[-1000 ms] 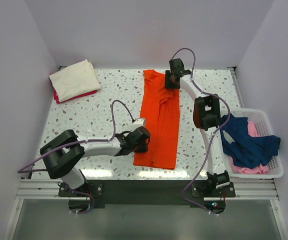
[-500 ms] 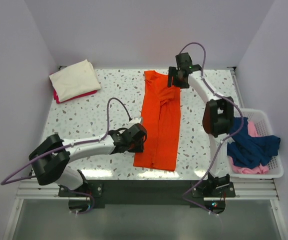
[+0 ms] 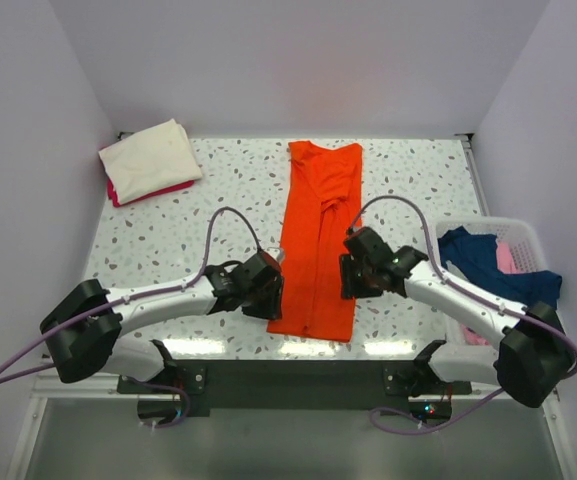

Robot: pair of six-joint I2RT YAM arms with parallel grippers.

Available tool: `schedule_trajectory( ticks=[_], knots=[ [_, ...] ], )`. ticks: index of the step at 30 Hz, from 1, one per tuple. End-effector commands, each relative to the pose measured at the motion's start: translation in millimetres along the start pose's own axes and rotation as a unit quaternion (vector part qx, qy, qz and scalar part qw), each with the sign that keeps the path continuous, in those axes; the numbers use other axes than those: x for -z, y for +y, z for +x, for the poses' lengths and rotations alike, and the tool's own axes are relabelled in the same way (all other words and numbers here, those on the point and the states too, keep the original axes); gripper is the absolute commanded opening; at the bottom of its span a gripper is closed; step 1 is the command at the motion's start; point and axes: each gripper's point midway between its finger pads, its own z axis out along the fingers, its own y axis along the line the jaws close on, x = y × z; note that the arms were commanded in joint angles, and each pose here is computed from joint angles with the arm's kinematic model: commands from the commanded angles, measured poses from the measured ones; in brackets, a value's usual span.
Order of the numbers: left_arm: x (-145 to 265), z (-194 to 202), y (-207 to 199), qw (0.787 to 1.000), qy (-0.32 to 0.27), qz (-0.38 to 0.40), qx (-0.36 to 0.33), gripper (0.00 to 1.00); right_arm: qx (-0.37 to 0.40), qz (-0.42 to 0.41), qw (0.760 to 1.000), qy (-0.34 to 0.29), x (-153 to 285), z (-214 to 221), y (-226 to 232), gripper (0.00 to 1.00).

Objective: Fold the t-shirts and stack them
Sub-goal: Fold the tshirt

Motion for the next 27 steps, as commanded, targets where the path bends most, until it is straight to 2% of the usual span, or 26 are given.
schedule_trajectory(
  ticks=[1,7,13,27],
  knots=[
    [4.8,9.7,0.1,0.999,0.022,0.013,-0.029,0.46,-0.02,-0.012,0.999,0.027,6.1,41.6,7.3,0.44],
    [1.9,8.5,11.2,0.999,0.021,-0.017,-0.041,0.43,0.019,-0.02,0.998,0.056,8.8,68.8,16.9,0.43],
    [-0.2,9.1,16.3,0.998,0.021,-0.029,-0.044,0.41,0.048,-0.01,0.997,0.057,12.9,80.2,24.2,0.43],
    [-6.3,1.7,5.6,0.998,0.017,-0.016,-0.056,0.4,0.08,0.022,0.994,0.065,-4.0,106.7,24.8,0.43]
  ],
)
